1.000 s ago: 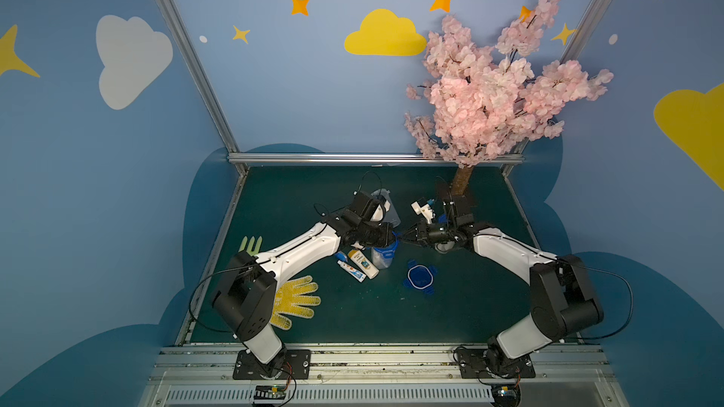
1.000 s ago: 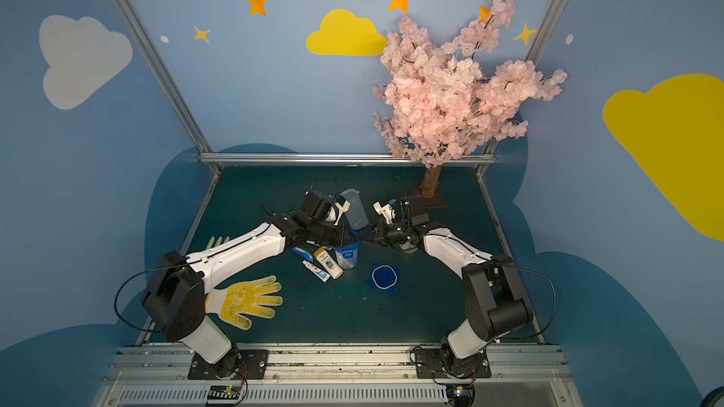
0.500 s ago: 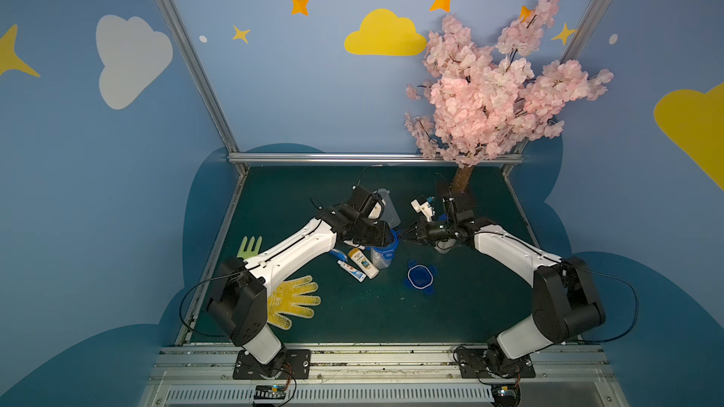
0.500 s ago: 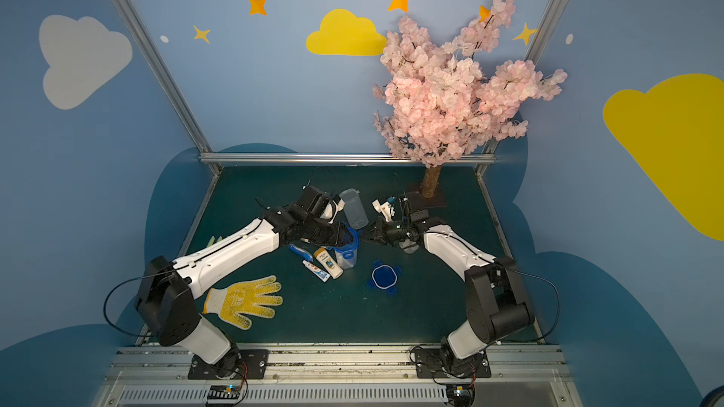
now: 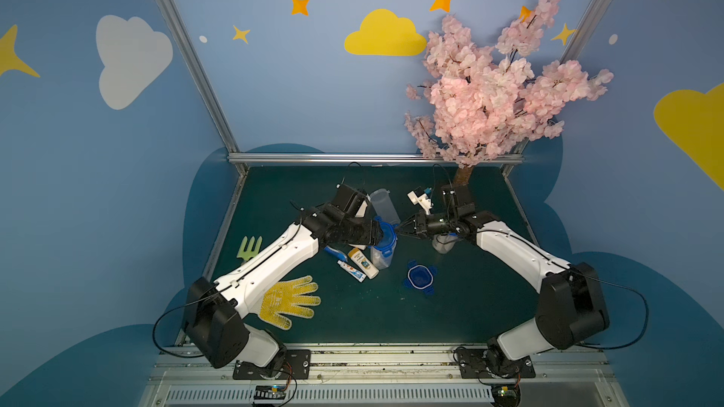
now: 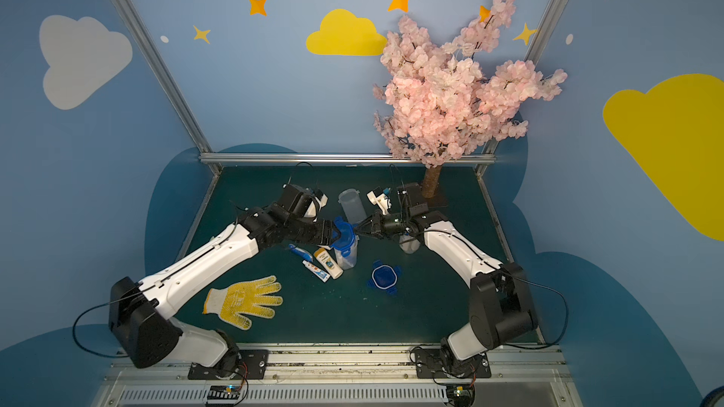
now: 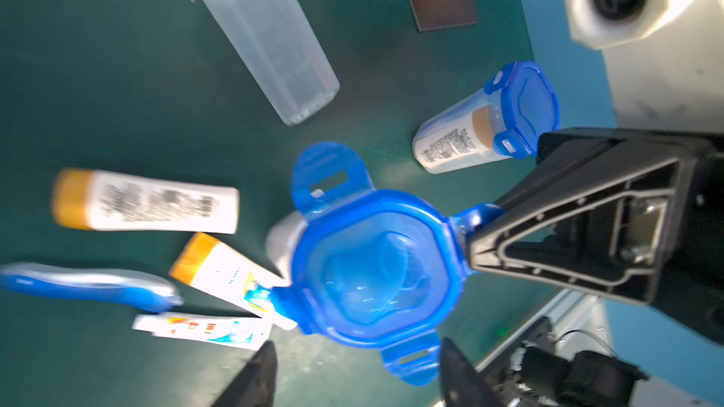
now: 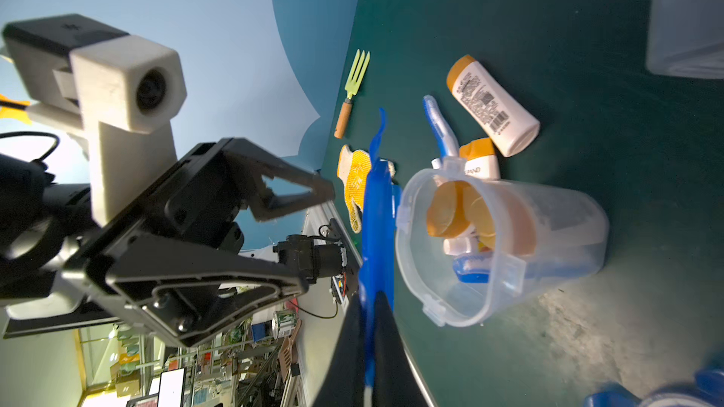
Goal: Take out toiletry kits
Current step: Open the lid of the container.
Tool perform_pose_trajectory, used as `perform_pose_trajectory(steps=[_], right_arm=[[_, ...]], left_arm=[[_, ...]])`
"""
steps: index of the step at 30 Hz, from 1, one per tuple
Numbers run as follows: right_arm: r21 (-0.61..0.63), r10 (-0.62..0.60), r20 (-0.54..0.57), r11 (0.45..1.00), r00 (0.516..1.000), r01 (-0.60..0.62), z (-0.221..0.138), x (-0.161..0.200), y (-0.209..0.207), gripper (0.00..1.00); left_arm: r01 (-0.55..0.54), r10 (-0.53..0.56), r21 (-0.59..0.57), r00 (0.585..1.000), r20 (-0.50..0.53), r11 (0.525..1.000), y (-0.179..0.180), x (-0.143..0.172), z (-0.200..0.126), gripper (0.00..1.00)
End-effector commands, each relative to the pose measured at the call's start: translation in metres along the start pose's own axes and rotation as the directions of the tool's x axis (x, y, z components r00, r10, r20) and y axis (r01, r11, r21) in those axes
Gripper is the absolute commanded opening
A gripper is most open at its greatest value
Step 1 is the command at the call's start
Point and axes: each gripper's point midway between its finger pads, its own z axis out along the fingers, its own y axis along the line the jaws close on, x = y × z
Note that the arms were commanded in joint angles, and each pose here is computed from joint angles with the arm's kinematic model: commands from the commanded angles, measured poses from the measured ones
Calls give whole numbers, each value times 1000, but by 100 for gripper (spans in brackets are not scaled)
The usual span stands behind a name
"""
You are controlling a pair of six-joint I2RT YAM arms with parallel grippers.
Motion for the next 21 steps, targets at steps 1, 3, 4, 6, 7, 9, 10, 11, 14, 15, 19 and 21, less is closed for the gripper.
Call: perform_pose_trajectory(steps=[1, 3, 4, 6, 7, 9, 10, 11, 14, 15, 19, 21], right_arm=[[-85, -98, 12, 992, 995, 98, -16, -3, 49, 0], [-88, -123, 19, 988, 992, 124, -21, -3, 60, 0], [-78, -133, 23, 988, 991, 134, -23, -2, 64, 0], [-42, -161, 23, 986, 987, 162, -26, 1, 68, 0], [-11, -178, 17, 984, 984, 178, -28, 4, 68, 0], [57, -204, 2, 977, 979, 204, -32, 13, 66, 0], [105, -213, -8, 972, 977, 212, -35, 19, 62, 0], [144, -219, -17, 965, 976, 219, -39, 24, 58, 0], [315, -224, -44, 922, 974, 226, -60, 45, 40, 0], [382, -223, -53, 896, 973, 226, -69, 54, 32, 0], [622, -204, -68, 757, 977, 202, -112, 85, -1, 0], [737, -195, -41, 657, 980, 162, -137, 99, -25, 0]], left_arm=[[8, -6, -31, 998, 67, 999, 14, -8, -18, 84], [17, -14, -34, 995, 99, 999, 19, -12, -26, 97], [25, -21, -32, 993, 119, 999, 22, -14, -31, 99], [38, -36, -10, 988, 150, 999, 25, -17, -37, 99], [52, -52, 8, 986, 160, 999, 27, -18, -40, 99], [75, -84, 57, 980, 181, 996, 30, -20, -44, 99], [90, -104, 82, 976, 190, 993, 32, -22, -46, 99], [104, -122, 97, 972, 203, 990, 34, -24, -48, 99], [142, -164, 115, 963, 215, 983, 44, -28, -55, 99], [136, -161, 131, 965, 208, 982, 42, -28, -56, 97], [113, -136, 119, 969, 208, 986, 43, -30, -57, 90], [117, -131, 86, 975, 179, 989, 47, -27, -51, 87]])
